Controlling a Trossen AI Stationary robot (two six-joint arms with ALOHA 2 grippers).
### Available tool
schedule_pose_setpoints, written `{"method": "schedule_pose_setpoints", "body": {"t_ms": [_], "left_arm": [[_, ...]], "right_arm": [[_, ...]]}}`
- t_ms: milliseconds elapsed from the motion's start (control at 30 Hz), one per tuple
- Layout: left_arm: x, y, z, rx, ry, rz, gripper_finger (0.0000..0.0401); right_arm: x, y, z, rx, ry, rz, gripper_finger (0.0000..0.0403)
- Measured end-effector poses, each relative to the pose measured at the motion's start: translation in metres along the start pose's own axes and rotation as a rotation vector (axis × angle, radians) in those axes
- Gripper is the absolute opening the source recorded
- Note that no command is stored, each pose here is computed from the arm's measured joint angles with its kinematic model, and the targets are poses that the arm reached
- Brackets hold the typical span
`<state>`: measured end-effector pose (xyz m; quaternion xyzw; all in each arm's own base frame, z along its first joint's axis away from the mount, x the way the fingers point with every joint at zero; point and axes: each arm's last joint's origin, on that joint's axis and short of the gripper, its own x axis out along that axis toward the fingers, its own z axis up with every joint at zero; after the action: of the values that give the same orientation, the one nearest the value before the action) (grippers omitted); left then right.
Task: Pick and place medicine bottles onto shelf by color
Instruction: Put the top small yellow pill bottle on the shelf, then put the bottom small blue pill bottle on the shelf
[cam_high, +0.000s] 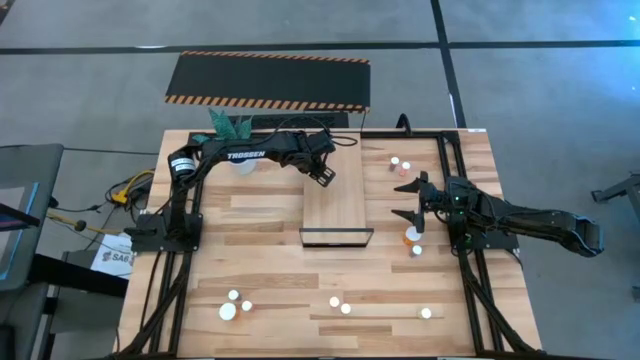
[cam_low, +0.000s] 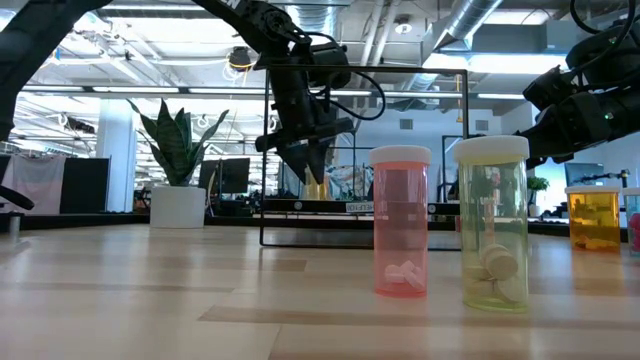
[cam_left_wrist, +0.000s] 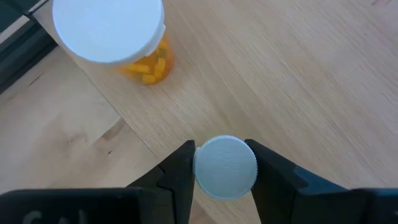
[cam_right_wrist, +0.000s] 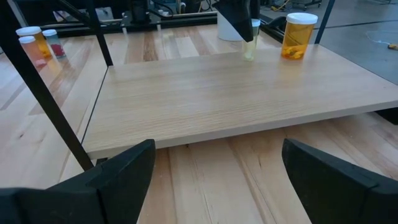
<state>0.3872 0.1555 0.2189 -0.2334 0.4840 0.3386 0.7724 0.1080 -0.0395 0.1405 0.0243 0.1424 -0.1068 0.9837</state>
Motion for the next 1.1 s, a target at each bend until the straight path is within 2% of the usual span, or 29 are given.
{"method": "schedule_pose_setpoints", "body": {"t_ms": [500, 833, 1100], "left_arm": [[-0.003, 0.0, 0.0, -0.007, 0.003, -0.006, 0.0224], [-0.043, -0.001, 0.013, 0.009, 0.068, 0.02, 0.0228], [-0.072, 0.004, 0.012, 0.006, 0.193, 0.036, 0.0217]], "right_arm": [[0.0, 0.0, 0.0, 0.0, 0.0, 0.0, 0.0374], [0.0, 0.0, 0.0, 0.0, 0.0, 0.0, 0.0374], [0.0, 0.0, 0.0, 0.0, 0.0, 0.0, 0.0374]]}}
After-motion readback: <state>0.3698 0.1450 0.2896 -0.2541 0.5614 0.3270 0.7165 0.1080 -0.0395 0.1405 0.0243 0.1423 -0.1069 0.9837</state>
